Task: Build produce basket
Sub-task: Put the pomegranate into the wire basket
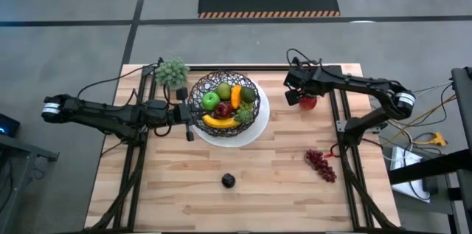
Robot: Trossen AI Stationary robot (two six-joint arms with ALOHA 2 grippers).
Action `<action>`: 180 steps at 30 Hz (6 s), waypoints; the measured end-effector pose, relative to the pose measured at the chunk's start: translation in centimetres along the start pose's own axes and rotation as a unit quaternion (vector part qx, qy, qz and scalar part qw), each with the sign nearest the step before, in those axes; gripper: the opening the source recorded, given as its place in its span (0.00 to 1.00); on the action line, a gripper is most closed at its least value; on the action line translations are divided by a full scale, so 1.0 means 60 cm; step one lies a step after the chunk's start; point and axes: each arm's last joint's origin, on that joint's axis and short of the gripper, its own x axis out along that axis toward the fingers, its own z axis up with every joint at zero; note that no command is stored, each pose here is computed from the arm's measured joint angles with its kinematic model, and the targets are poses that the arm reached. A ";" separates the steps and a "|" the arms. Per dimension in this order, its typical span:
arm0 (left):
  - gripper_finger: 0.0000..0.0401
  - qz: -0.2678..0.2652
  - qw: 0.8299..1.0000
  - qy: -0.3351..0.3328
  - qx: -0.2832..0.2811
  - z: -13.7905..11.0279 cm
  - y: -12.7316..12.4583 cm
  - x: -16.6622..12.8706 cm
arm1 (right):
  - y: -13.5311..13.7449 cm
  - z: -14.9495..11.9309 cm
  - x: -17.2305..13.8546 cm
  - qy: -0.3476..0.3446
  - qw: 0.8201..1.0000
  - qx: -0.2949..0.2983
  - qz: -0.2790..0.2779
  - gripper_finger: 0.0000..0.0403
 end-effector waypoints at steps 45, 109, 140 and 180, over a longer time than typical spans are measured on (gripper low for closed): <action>0.00 -0.001 1.000 0.000 0.001 -0.002 0.000 0.000 | -0.016 -0.002 0.028 0.046 0.676 -0.733 0.066 0.81; 0.00 0.047 0.994 -0.102 -0.019 0.015 0.007 -0.003 | 0.016 0.063 -0.142 -0.422 0.811 -0.193 0.356 0.81; 0.00 0.042 0.994 -0.097 -0.026 0.013 0.006 -0.005 | 0.285 0.080 -0.008 -0.390 0.851 -0.089 0.340 0.81; 0.00 0.040 0.994 -0.096 -0.031 0.013 0.006 -0.005 | 0.290 0.080 0.008 -0.350 0.875 -0.054 0.329 0.90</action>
